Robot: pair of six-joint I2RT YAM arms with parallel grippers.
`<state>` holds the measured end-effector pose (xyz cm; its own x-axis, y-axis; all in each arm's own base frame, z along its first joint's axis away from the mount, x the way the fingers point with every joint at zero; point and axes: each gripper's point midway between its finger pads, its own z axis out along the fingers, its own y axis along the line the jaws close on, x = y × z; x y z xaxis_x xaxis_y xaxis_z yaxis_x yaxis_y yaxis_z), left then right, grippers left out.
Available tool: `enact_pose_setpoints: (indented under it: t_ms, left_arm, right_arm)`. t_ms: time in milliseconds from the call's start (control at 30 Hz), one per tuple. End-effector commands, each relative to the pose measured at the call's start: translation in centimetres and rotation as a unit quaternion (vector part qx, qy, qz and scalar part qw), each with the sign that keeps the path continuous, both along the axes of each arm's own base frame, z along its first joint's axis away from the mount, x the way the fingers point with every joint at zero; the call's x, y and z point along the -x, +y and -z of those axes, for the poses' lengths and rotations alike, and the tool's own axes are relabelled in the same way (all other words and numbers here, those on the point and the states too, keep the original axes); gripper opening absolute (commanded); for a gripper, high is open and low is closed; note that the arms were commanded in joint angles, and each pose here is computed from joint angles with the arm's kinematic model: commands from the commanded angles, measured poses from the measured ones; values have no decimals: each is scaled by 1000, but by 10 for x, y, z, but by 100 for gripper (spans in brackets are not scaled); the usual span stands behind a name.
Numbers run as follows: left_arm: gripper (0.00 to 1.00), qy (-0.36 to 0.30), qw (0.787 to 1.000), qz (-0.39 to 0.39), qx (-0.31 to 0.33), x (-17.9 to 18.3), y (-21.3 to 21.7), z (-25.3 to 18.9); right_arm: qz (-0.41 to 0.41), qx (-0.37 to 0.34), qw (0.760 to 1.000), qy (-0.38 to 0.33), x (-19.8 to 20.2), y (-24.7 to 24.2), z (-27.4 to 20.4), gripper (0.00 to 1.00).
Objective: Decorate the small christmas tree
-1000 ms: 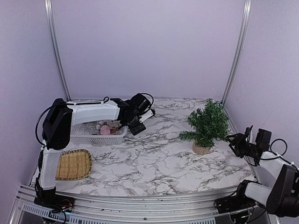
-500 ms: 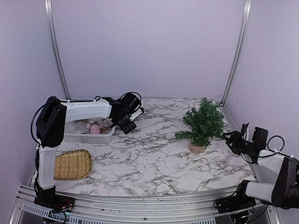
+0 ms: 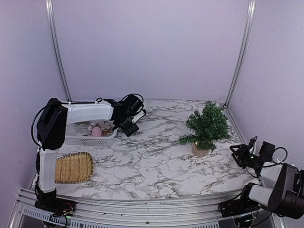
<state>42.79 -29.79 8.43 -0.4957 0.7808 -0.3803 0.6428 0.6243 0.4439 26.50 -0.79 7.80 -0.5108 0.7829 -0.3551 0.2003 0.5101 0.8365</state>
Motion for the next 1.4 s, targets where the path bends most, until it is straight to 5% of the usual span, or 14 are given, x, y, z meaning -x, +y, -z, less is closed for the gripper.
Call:
enact_pose_setpoints:
  t_ms: [0,967,1367]
  left_arm:
    - [68,-6,1000,-8,17,-1,4,-16]
    - [68,16,998,-53,29,2,45,-4]
    - [69,8,991,-63,116,9,47,-31]
  right_arm:
    - [-37,7,998,-42,-11,15,-18,52]
    - [-157,17,985,-72,-73,80,-3,52]
    - [-224,-8,972,-65,-82,127,10,48]
